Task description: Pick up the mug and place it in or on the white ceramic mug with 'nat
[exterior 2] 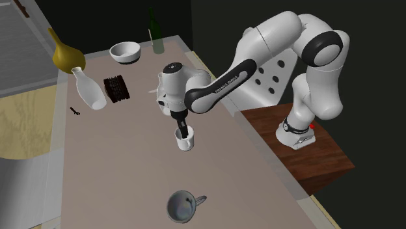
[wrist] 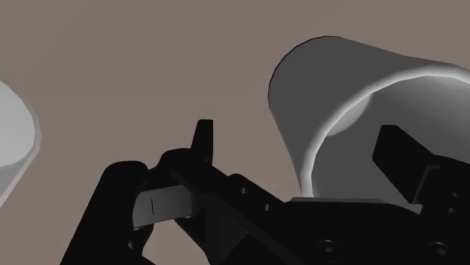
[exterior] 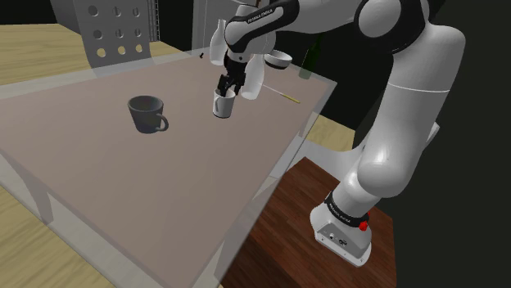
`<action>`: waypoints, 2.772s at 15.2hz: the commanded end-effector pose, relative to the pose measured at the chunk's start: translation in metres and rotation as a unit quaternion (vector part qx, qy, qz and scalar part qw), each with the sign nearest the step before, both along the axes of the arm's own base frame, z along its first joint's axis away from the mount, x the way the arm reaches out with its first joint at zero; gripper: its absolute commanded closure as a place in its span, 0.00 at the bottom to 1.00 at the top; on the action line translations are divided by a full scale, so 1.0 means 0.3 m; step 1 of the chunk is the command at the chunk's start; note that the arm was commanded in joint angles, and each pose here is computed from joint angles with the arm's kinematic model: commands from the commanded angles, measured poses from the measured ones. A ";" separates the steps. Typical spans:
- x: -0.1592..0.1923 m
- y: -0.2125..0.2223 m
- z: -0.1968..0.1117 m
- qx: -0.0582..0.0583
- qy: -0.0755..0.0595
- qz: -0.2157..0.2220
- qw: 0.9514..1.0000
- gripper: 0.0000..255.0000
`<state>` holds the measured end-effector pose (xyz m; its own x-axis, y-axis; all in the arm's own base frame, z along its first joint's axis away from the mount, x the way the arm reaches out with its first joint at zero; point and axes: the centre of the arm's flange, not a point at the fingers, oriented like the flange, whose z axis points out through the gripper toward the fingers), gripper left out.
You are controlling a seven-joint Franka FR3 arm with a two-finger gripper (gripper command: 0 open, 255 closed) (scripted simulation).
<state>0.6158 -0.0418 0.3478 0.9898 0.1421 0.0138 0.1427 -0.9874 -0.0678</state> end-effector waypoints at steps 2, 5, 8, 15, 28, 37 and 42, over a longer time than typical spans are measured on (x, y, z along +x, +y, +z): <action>0.000 0.000 0.000 0.000 0.000 0.000 1.000 1.00; 0.000 0.000 0.000 0.000 0.000 0.000 1.000 1.00; 0.000 0.000 0.000 0.000 0.000 0.000 1.000 1.00; 0.000 0.000 0.070 0.000 0.000 0.000 1.000 1.00; 0.000 0.000 0.299 0.000 0.000 0.000 1.000 1.00; 0.000 0.000 0.457 0.000 0.000 0.000 1.000 1.00; 0.000 0.000 0.545 0.000 0.000 0.000 1.000 1.00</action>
<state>0.6158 -0.0425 0.5060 0.9897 0.1422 0.0140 0.1429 -0.9874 -0.0678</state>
